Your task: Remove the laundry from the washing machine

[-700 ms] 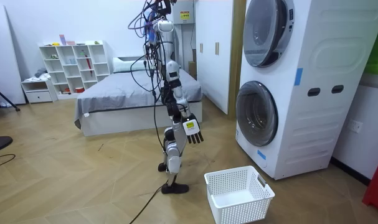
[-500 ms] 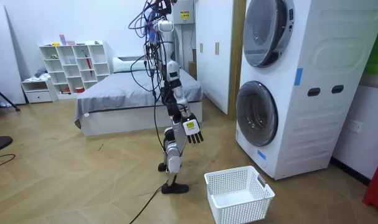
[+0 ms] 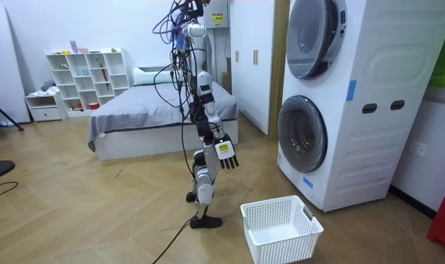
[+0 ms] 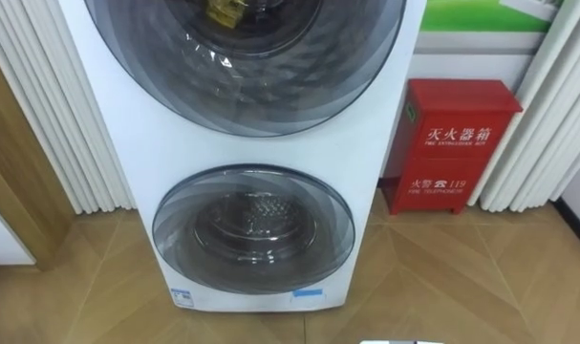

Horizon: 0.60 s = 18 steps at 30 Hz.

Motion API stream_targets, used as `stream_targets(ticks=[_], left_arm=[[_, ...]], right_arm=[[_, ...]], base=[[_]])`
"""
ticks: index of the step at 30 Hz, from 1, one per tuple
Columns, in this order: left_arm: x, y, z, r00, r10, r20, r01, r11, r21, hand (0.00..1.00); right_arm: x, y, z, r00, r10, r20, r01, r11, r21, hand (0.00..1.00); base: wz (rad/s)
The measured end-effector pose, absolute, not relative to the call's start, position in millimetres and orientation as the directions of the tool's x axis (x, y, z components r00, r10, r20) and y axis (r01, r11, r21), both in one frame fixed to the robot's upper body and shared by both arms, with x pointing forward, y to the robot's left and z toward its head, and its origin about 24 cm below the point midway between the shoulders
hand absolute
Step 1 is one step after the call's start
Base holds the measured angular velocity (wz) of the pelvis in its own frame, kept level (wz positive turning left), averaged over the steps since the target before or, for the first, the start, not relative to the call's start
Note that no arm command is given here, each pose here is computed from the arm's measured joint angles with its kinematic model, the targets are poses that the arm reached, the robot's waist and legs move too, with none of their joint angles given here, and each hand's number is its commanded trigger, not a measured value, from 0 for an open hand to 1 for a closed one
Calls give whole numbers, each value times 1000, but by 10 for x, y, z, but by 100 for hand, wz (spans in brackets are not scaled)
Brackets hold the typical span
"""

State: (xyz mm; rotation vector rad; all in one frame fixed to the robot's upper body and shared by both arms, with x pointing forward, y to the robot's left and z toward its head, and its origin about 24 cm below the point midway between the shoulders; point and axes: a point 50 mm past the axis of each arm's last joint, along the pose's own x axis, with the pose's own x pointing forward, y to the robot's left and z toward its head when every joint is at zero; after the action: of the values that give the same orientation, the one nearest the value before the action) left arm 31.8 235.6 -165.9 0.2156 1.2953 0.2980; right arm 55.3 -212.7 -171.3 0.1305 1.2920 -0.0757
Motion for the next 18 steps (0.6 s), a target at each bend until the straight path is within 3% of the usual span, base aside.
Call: stream_targets(ticks=[6,14,18], left_arm=[[324,2382,-1653,246,321,-915,-86,947,309,0],[343,2518,-1620,241,326,-914,-69,945,319,0],[344,2544,-1617,222,327,-918,-65,945,321,0]], right_arm=[[825,-2192,-1650,335,-14,-942,159,986,41,0],[2204,-2554,-869,756,-178,-630,260,965,39,0],[2611,-2597,-487,848,-203,-489,276,958,81,0]], base=[[0],[0],[0]])
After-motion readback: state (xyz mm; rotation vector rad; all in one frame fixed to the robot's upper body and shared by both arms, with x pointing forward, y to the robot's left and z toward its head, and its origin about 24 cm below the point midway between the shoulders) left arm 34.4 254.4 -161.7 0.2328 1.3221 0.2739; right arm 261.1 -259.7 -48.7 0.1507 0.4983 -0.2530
